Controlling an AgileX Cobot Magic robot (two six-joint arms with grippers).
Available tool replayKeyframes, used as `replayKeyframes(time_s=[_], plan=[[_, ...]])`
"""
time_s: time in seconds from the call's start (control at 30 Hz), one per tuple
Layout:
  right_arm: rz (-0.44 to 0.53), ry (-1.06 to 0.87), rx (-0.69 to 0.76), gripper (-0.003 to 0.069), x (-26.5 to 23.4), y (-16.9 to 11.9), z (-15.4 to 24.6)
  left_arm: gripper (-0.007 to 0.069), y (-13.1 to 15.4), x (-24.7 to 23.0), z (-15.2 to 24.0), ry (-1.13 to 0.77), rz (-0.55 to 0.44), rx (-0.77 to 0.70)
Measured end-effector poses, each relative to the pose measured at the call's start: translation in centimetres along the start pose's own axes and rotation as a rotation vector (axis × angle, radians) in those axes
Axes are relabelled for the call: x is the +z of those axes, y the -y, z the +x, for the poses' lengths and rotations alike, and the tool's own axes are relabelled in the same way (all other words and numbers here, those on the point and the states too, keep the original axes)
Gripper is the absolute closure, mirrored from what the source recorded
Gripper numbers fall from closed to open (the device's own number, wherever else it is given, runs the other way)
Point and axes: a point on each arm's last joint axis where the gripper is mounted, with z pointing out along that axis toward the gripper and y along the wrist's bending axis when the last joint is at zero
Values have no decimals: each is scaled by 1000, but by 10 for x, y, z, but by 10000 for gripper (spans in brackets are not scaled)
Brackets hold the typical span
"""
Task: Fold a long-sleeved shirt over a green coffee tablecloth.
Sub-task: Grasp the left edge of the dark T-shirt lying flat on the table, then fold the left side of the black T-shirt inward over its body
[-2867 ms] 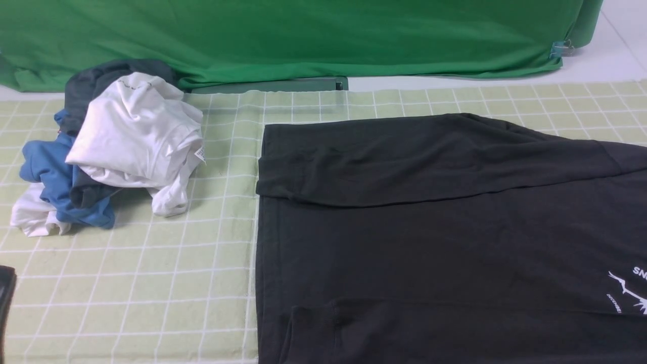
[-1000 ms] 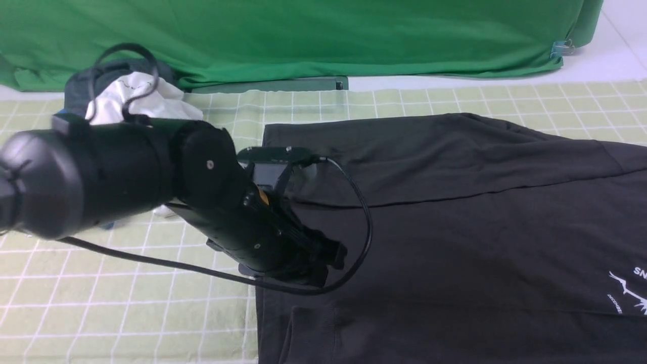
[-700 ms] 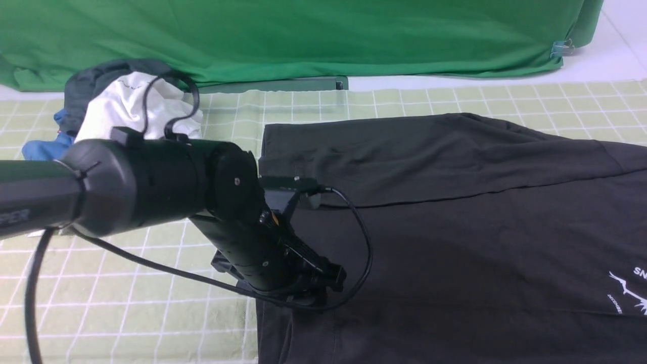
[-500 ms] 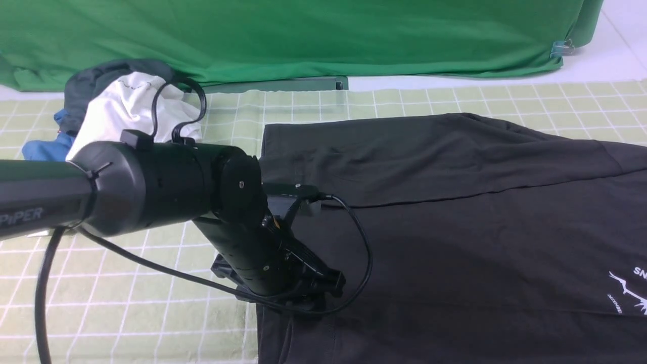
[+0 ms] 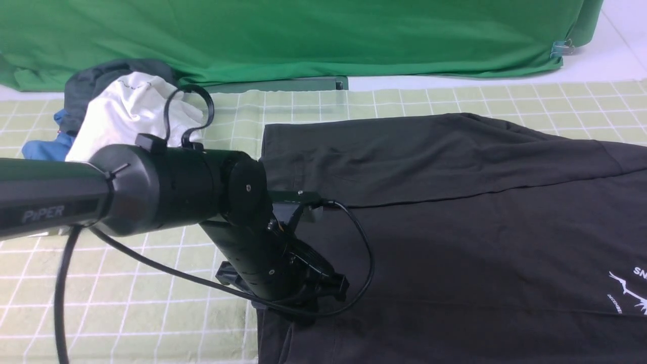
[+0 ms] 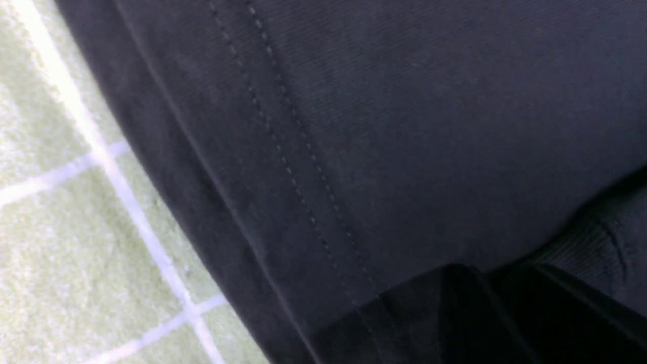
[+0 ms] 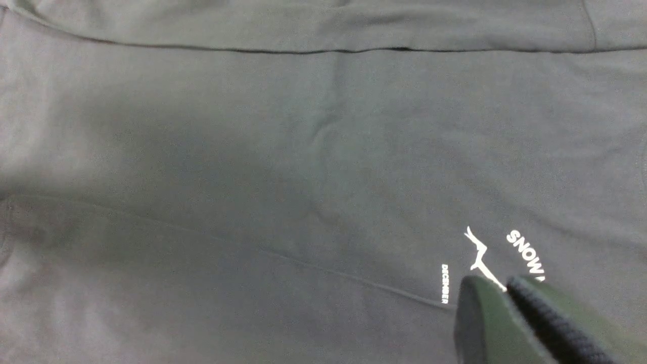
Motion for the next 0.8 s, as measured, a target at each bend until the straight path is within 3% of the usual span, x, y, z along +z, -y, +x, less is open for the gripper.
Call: replayKeyframes(time_s=[0.3, 0.4, 0.8], plan=[[0, 1, 0, 590, 0, 0, 0, 598, 1, -2, 0, 1, 4, 73], [0, 1, 0, 590, 0, 0, 0, 600, 4, -12, 0, 6, 14, 93], [0, 2, 0, 586, 0, 0, 0, 600, 15, -113, -54, 367, 63, 134]])
